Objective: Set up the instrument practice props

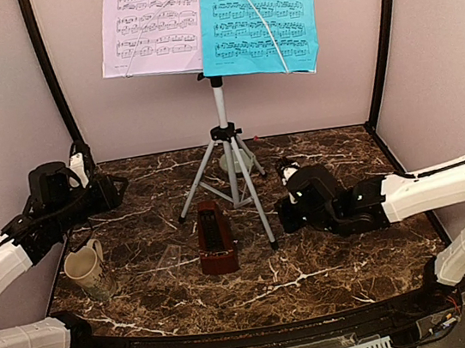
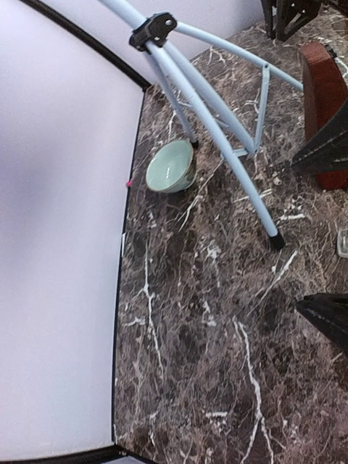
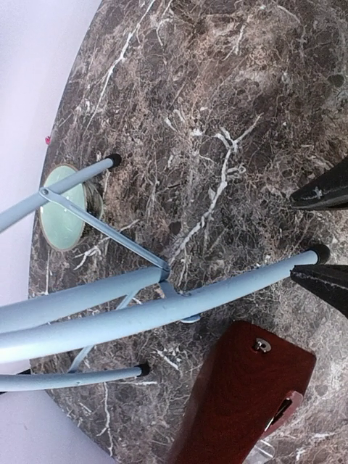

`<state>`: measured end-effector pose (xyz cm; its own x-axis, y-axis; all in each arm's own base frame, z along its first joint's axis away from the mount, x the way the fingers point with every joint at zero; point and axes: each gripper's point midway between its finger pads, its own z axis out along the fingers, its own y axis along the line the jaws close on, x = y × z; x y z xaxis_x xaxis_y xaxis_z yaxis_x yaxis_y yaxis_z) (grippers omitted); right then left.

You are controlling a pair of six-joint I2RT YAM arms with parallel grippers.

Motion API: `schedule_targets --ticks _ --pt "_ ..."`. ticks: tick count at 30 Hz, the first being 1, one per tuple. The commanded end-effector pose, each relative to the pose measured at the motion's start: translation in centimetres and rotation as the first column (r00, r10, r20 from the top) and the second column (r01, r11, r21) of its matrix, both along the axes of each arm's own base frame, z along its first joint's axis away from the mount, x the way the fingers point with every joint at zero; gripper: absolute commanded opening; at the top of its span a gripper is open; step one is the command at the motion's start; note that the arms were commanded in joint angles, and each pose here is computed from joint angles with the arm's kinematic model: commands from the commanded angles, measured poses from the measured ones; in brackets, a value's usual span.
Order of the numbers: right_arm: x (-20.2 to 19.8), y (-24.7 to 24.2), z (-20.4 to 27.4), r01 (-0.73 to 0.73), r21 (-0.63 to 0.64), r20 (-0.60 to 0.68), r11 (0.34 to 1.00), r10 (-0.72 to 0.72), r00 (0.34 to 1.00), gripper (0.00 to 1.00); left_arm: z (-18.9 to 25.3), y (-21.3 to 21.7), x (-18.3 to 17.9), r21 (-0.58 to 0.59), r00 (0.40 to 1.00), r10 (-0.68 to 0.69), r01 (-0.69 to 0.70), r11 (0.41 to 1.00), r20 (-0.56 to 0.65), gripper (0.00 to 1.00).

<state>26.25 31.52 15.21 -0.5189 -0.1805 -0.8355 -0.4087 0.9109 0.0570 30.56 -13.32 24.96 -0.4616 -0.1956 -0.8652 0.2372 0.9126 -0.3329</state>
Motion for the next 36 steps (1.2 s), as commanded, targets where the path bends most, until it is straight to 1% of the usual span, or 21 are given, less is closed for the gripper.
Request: schedule_targets --ticks 1,4,10,14,18,22,24,27,28,29,30,34,36 --pt "0.6 -0.6 3.6 0.005 0.113 0.053 0.994 -0.011 0.999 0.28 1.9 2.0 0.0 0.012 0.999 0.047 -0.048 0.999 0.019 0.58" --pt "1.4 -1.8 5.2 0.016 0.15 0.078 0.989 -0.028 0.997 0.28 2.5 2.8 0.4 0.026 0.998 0.06 -0.061 0.998 0.024 0.58" --pt "3.5 -5.2 8.2 0.052 0.214 0.144 0.976 -0.084 0.986 0.29 4.4 3.1 1.0 0.003 0.996 0.049 -0.049 0.999 0.072 0.58" --pt "5.0 -7.2 10.2 0.093 0.252 0.181 0.963 -0.141 0.973 0.3 5.5 2.4 1.6 -0.001 0.995 0.021 -0.021 1.0 0.095 0.59" --pt "6.2 -8.7 11.9 0.102 0.319 0.199 0.942 -0.172 0.965 0.31 6.6 1.7 2.6 -0.002 0.993 -0.01 0.01 1.0 0.12 0.58" --pt "7.3 -9.6 12.9 0.092 0.363 0.2 0.927 -0.174 0.964 0.33 6.3 0.3 3.6 -0.044 0.991 -0.055 0.061 0.997 0.118 0.59" --pt "8.0 -10.1 13.3 0.088 0.381 0.204 0.92 -0.176 0.963 0.35 5.6 -0.4 4.1 -0.06 0.991 -0.084 0.09 0.994 0.103 0.62" --pt "8.8 -10.6 13.7 0.063 0.404 0.205 0.912 -0.158 0.966 0.44 4.5 -1.0 5.0 -0.054 0.992 -0.105 0.108 0.993 0.069 0.75" --pt "9.1 -10.8 13.7 0.06 0.41 0.203 0.91 -0.155 0.967 0.49 4.3 -1.1 5.4 -0.057 0.993 -0.098 0.102 0.993 0.058 0.82" --pt "9.4 -11.0 13.6 0.057 0.417 0.2 0.907 -0.153 0.968 0.55 4.2 -1.2 5.8 -0.062 0.994 -0.097 0.101 0.993 0.054 0.92" --pt "9.7 -11.2 13.6 0.054 0.423 0.197 0.905 -0.149 0.969 0.6 4.2 -1.4 6.1 -0.07 0.993 -0.103 0.106 0.992 0.056 0.98" --pt "11.0 -12.3 12.8 0.068 0.435 0.179 0.898 -0.161 0.971 0.78 2.8 -1.9 7.4 -0.09 0.993 -0.117 0.118 0.989 0.018 0.99" --pt "11.6 -12.8 12.0 0.075 0.436 0.165 0.897 -0.162 0.973 0.85 1.8 -1.6 8.2 -0.109 0.994 -0.106 0.104 0.989 -0.013 0.99"
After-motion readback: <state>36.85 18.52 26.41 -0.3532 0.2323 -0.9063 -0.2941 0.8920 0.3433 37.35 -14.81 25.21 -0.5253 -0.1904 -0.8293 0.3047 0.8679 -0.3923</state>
